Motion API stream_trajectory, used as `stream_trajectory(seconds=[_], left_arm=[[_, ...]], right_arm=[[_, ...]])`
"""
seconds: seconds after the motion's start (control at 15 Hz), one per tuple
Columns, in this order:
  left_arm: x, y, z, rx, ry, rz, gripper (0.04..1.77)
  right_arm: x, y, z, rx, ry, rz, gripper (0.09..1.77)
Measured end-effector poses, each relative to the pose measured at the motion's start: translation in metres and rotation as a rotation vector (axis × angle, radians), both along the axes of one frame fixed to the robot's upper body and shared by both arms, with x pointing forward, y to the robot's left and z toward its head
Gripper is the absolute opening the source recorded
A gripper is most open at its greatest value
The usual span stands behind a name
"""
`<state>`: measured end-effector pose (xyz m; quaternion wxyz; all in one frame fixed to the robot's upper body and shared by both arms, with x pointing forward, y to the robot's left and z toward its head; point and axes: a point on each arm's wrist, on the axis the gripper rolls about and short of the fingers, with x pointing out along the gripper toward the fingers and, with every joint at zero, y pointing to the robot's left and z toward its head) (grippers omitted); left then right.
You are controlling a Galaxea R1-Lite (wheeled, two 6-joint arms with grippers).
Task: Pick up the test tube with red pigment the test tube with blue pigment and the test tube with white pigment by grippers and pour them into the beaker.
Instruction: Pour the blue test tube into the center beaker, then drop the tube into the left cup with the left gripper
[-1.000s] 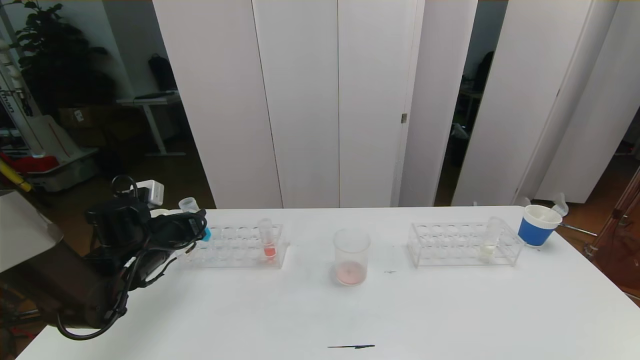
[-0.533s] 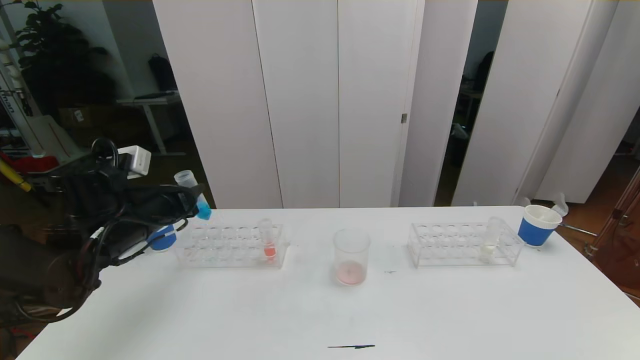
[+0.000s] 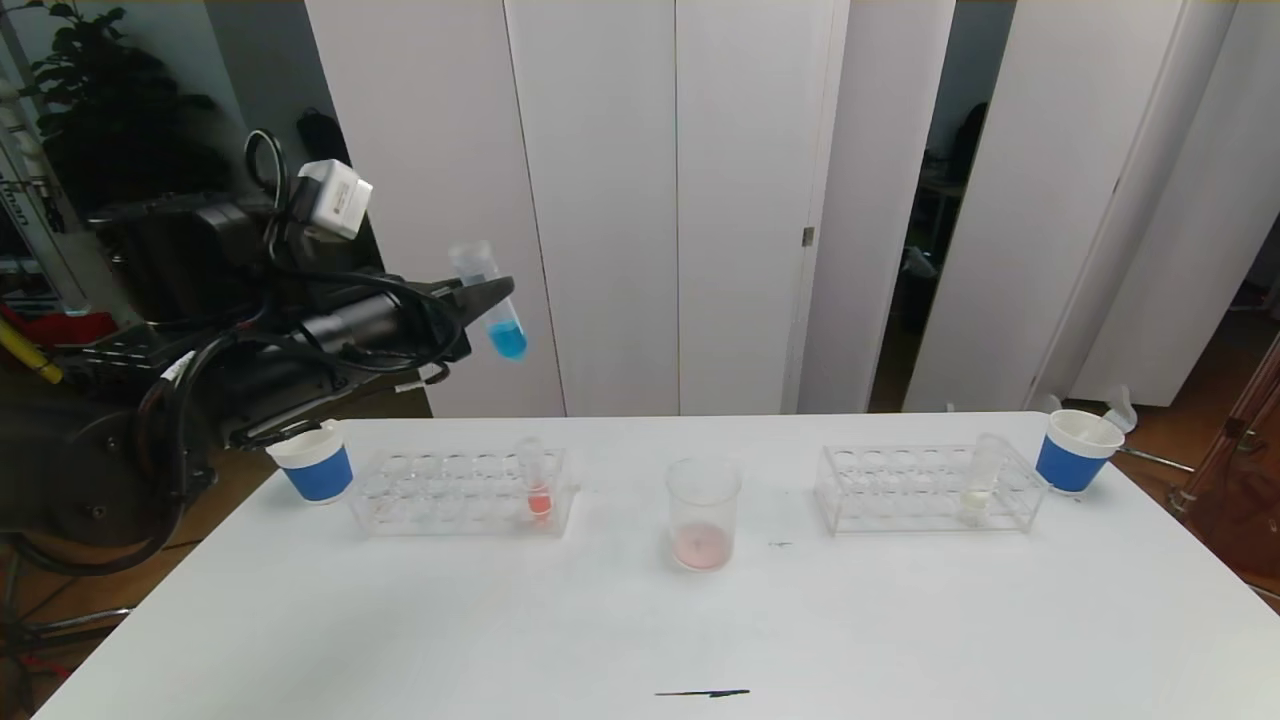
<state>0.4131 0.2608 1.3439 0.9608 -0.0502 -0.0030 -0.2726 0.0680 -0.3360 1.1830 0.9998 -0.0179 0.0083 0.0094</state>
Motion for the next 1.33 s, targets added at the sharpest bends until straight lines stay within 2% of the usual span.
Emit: stream_trajectory(seconds=[0.13,0.4,0.53,0.67,0.93,1.2,1.33], left_arm=[[0.002,-0.014,-0.002,0.044,-0.029,-0.078,0.58],[0.011,-0.042,-0.018,0.224,-0.137,-0.153,0.58],[0.015,-0.06,-0.026,0.265,-0.218,-0.187,0.58],[0.019,-0.073,-0.039,0.296,-0.256,-0.213,0.58],[0.031,-0.086,-0.067,0.435,-0.399,-0.199,0.58],[0.04,-0.089,-0.094,0.534,-0.48,-0.177,0.58],[0.045,-0.09,-0.106,0.594,-0.526,-0.138,0.58]], right_arm=[[0.0,0.0,0.0,0.0,0.0,0.0,1.75],[0.0,0.0,0.0,-0.001,0.0,0.0,1.75],[0.0,0.0,0.0,0.0,0.0,0.0,1.75],[0.0,0.0,0.0,-0.001,0.0,0.0,1.75],[0.0,0.0,0.0,0.0,0.0,0.0,1.75],[0.0,0.0,0.0,0.0,0.0,0.0,1.75],[0.0,0.0,0.0,0.0,0.0,0.0,1.75]])
